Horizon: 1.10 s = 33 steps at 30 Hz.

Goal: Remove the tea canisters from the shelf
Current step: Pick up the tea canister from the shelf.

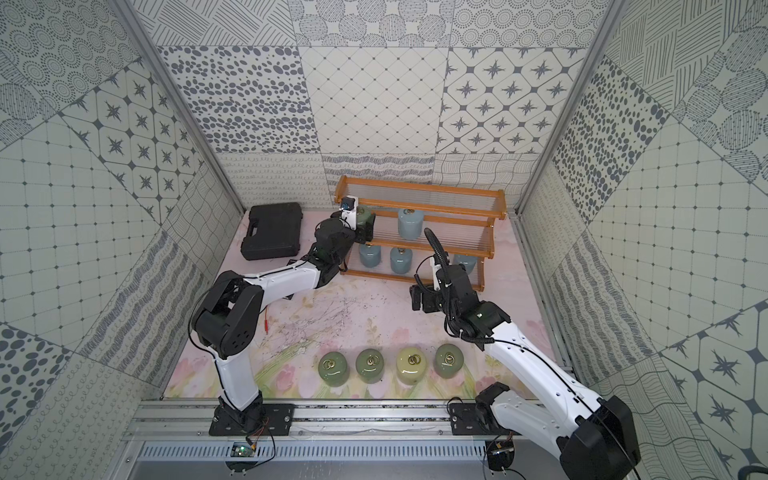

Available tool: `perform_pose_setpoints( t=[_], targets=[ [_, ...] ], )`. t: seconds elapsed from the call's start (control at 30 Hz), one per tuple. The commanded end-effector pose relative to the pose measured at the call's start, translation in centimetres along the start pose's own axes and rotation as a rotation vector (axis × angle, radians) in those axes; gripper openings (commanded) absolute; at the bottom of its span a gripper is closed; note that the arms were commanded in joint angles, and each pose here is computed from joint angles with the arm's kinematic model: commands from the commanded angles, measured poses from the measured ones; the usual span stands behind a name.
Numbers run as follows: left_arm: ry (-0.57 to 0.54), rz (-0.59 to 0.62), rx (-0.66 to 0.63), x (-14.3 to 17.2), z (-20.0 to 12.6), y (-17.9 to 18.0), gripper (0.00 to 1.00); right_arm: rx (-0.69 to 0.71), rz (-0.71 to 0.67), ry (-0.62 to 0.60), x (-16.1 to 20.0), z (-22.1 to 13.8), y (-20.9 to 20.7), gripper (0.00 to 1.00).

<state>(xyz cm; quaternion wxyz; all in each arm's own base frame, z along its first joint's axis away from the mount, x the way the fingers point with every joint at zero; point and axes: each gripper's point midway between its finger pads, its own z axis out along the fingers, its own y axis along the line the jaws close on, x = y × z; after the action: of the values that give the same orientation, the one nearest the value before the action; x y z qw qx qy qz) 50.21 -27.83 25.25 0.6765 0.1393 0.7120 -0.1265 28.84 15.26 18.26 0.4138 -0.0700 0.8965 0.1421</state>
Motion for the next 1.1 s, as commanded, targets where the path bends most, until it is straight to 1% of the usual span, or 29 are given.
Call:
perform_pose_setpoints(
  t=[0.0, 0.13, 0.3, 0.47, 0.77, 1.07],
  targets=[
    [-0.156, -0.062, 0.081, -5.5, -2.0, -0.9, 0.64, -0.016, 0.018, -0.032, -0.6, 0.0, 0.2, 1.00],
    [-0.151, -0.088, 0.091, -5.8, -3.8, -0.8, 0.63, -0.017, 0.018, -0.035, -0.6, -0.2, 0.2, 1.00],
    [-0.103, -0.120, 0.073, -4.3, -6.8, 0.1, 0.63, -0.020, 0.015, -0.035, -0.6, -0.2, 0.2, 1.00],
    [-0.024, -0.136, 0.051, -1.2, -10.0, 1.0, 0.63, -0.033, 0.015, -0.030, -0.4, -0.2, 0.4, 1.00],
    [0.083, -0.132, -0.042, 3.4, -15.3, 3.4, 0.64, -0.053, 0.032, -0.016, 0.9, -0.4, 0.4, 1.00],
    [0.182, -0.192, -0.124, 8.9, -19.9, 5.3, 0.64, -0.055, 0.025, -0.001, 1.4, -0.5, 0.3, 1.00]
  ],
)
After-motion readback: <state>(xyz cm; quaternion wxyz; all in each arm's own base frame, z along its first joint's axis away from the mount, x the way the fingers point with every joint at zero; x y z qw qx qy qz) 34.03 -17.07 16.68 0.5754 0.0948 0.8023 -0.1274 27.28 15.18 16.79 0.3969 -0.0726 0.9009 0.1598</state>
